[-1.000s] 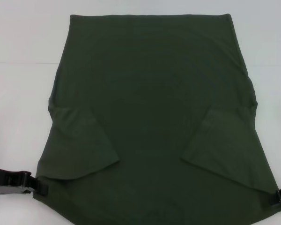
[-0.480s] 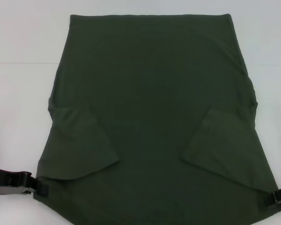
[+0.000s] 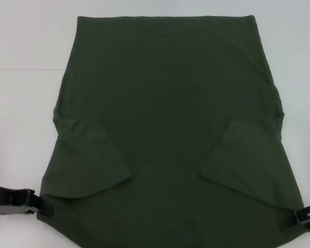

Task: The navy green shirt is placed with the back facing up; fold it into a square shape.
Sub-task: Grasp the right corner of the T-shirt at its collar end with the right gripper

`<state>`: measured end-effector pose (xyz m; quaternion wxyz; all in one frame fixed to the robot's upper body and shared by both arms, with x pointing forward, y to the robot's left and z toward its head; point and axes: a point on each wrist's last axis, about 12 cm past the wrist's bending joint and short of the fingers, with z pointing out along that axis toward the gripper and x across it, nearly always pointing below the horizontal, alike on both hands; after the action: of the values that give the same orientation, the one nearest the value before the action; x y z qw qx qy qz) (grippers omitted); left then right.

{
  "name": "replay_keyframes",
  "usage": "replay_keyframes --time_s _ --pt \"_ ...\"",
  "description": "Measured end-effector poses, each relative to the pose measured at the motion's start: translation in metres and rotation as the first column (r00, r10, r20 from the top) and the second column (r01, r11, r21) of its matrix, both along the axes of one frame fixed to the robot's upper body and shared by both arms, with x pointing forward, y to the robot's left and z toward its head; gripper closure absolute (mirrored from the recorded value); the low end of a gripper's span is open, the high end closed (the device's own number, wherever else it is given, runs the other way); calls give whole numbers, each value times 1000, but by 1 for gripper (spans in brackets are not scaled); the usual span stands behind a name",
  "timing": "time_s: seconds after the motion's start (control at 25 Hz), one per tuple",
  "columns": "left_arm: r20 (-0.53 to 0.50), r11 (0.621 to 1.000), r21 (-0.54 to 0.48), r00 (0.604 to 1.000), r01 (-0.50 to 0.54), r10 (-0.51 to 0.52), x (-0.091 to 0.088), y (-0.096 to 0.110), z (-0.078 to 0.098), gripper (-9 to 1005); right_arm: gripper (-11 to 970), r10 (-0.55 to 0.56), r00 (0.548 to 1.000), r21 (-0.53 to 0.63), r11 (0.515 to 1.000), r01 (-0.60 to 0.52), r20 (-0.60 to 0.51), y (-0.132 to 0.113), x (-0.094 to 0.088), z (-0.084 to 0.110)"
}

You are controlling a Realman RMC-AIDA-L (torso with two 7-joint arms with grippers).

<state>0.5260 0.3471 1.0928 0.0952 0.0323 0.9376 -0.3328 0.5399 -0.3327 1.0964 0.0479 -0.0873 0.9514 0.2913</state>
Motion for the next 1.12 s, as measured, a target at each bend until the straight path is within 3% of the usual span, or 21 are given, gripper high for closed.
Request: replay_keyframes --time_s 0.88,1.12 --pt "8 1000 -9 1000 -1 1 1 -1 1 959 135 61 998 41 997 -61 1 22 9 0" --pt "10 1000 -9 1000 -2 2 2 0 2 959 309 112 994 23 993 -112 2 31 9 -3"
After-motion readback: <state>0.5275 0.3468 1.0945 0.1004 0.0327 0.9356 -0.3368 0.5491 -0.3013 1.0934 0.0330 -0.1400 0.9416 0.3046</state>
